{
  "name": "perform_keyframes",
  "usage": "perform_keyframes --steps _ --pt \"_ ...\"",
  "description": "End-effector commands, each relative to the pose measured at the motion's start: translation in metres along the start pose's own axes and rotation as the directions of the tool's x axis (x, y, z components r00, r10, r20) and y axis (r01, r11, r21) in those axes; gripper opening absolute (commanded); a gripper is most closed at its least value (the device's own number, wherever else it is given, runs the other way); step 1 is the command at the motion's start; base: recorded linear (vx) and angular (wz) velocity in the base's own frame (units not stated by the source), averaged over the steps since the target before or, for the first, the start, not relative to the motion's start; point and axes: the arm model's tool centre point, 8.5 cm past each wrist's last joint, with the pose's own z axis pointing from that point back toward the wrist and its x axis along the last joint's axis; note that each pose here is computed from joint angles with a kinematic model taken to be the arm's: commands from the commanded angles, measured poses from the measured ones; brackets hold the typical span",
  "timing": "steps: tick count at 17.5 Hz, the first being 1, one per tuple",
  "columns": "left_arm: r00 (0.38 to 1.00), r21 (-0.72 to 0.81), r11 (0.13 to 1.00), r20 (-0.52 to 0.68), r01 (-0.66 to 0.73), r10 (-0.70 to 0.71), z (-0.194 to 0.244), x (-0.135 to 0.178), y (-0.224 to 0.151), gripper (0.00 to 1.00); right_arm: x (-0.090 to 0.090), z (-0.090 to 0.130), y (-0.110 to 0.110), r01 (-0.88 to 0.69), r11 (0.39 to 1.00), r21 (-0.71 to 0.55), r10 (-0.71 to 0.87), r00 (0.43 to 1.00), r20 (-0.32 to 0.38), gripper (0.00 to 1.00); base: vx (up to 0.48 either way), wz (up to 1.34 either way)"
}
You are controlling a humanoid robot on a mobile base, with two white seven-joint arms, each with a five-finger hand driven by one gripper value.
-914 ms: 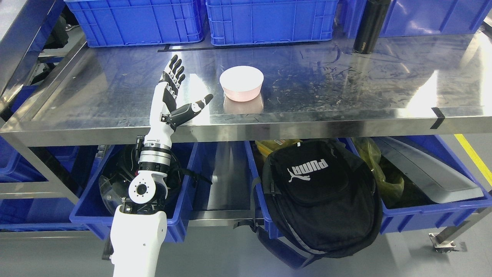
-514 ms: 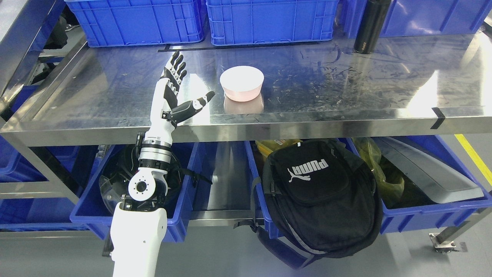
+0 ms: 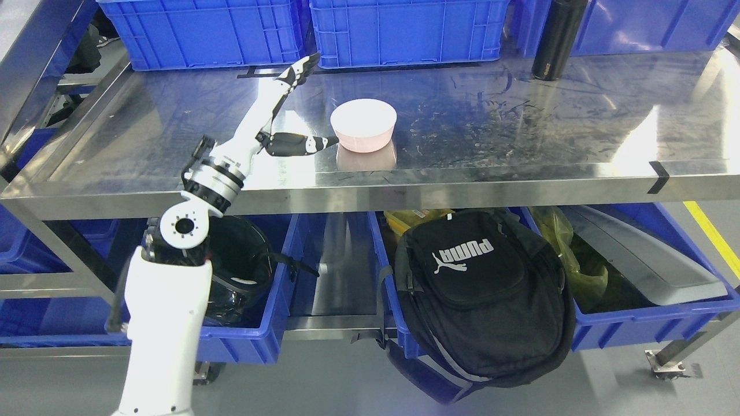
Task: Stack pink IKEA bowl on shelf middle layer
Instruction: 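Swing the left hand toward the pink bowl on the steel table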
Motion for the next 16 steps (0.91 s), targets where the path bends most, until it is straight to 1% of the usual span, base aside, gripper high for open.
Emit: perform_keyframes --steps 1,2,4,6,8,10,12,13,14,16 --pt "0.816 -0.313 0.804 -0.129 0.506 -0.564 -0.007 0.003 0.061 1.0 -0.01 0.0 -0.011 -0.002 1.0 -0.023 0.002 1.0 -0.007 1.0 0.0 0.0" --pt "0.808 -0.364 0.783 -0.12 0.505 -0.577 -0.009 0.006 0.059 1.0 -0.01 0.0 -0.011 -0.002 1.0 -0.023 0.002 1.0 -0.007 1.0 0.0 0.0" --pt "0.802 -0.413 0.76 -0.107 0.501 -0.588 -0.011 0.009 0.058 1.0 -0.01 0.0 -0.011 -0.002 1.0 -0.023 0.002 1.0 -0.007 1.0 0.0 0.0" --pt "0.786 -0.422 0.728 -0.055 0.541 -0.616 -0.013 0.013 0.056 1.0 -0.01 0.0 -0.011 -0.002 1.0 -0.023 0.002 1.0 -0.007 1.0 0.0 0.0" --pt "0.77 -0.443 0.699 -0.03 0.562 -0.638 -0.015 0.014 0.048 1.0 -0.01 0.0 -0.011 -0.002 1.0 -0.023 0.002 1.0 -0.007 1.0 0.0 0.0" --pt "0.785 -0.466 0.699 -0.014 0.543 -0.619 -0.021 0.017 0.034 1.0 -0.01 0.0 -0.011 -0.002 1.0 -0.023 0.002 1.0 -0.007 1.0 0.0 0.0" --pt "0.797 -0.559 0.666 -0.015 0.494 -0.604 -0.026 0.013 0.014 1.0 -0.01 0.0 -0.011 -0.002 1.0 -0.023 0.002 1.0 -0.007 1.0 0.0 0.0" --pt "0.788 -0.571 0.655 -0.023 0.495 -0.616 -0.03 0.012 0.01 0.97 -0.01 0.0 -0.011 -0.002 1.0 -0.023 0.002 1.0 -0.007 1.0 0.0 0.0" --pt "0.781 -0.582 0.645 -0.026 0.496 -0.624 -0.036 0.012 0.004 0.92 -0.01 0.0 -0.011 -0.002 1.0 -0.023 0.002 1.0 -0.007 1.0 0.0 0.0" --pt "0.793 -0.596 0.646 -0.024 0.477 -0.608 -0.045 0.011 -0.008 0.85 -0.01 0.0 -0.011 -0.002 1.0 -0.023 0.002 1.0 -0.007 1.0 0.0 0.0"
